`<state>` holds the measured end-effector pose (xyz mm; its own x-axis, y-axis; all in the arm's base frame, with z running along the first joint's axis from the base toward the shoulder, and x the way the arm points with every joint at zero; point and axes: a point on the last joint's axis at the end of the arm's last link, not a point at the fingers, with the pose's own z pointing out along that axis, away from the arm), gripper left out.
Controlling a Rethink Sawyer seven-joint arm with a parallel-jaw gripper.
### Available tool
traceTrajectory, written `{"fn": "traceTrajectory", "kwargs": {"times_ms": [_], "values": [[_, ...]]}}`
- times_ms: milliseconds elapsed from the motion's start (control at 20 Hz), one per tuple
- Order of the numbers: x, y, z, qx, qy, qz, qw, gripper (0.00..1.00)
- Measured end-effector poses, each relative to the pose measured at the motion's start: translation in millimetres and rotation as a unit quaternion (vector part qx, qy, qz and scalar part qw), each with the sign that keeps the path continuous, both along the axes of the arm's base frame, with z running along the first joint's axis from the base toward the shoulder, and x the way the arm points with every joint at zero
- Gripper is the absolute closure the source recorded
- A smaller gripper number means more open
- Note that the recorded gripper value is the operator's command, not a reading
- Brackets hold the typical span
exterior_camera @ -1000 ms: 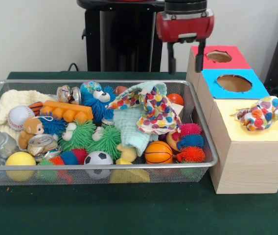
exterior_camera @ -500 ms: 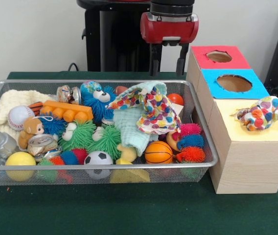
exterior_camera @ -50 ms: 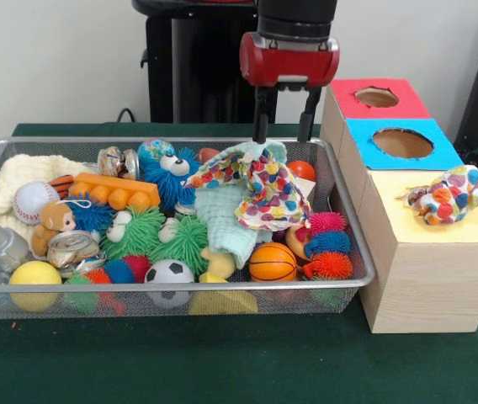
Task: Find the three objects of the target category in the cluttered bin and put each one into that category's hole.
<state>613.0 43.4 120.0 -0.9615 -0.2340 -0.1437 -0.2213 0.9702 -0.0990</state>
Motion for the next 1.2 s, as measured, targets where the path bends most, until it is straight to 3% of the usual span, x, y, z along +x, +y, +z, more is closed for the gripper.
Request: {"fn": "traceTrajectory", "kwargs": {"times_ms": [550,1200], "values": [[-7.0,-11.8,-51.4,-0.009,0.029,-0.009,0.9995,0.00],[-13.5,-5.9,-63.4,-0.018,0.039,-0.001,0.9991,0.00]]}}
